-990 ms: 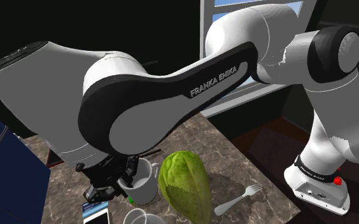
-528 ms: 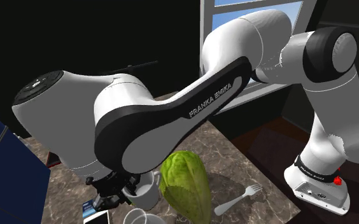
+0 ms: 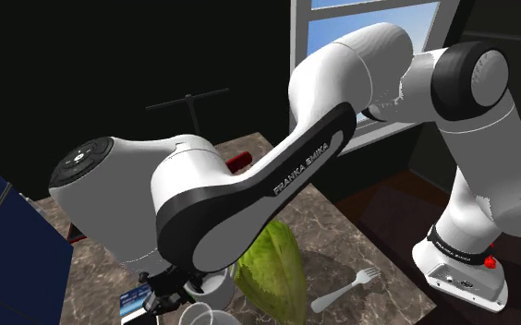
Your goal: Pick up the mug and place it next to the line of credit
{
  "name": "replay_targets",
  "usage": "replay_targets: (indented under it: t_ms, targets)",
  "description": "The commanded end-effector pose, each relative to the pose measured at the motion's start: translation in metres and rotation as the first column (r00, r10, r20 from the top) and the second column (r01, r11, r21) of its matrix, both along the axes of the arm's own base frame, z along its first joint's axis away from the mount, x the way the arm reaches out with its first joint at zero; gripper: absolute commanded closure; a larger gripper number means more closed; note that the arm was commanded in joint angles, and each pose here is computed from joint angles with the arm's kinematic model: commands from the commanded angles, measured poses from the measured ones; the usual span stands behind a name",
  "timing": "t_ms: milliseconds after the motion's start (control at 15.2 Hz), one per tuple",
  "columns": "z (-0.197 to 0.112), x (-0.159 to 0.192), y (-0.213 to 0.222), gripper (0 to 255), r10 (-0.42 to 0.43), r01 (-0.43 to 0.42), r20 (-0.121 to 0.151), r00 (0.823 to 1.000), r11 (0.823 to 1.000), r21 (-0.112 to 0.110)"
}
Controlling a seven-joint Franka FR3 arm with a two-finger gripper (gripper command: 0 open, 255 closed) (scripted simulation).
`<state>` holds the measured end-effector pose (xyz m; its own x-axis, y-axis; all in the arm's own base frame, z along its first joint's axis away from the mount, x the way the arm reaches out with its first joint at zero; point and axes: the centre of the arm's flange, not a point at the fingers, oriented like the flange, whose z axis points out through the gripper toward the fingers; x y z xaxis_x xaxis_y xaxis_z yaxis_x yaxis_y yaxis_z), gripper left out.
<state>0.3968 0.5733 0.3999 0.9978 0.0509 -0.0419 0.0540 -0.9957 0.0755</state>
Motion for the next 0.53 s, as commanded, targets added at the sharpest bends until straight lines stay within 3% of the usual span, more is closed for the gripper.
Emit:
replay_targets:
  t_ms: [0,462]
  targets:
    - [-0.012,-0.001,0.0,255,0.0,0.0,0.0,1.0,1.0,0.0]
    - [-0.032,-0.001,0.0,255,0.0,0.0,0.0,1.0,1.0,0.0]
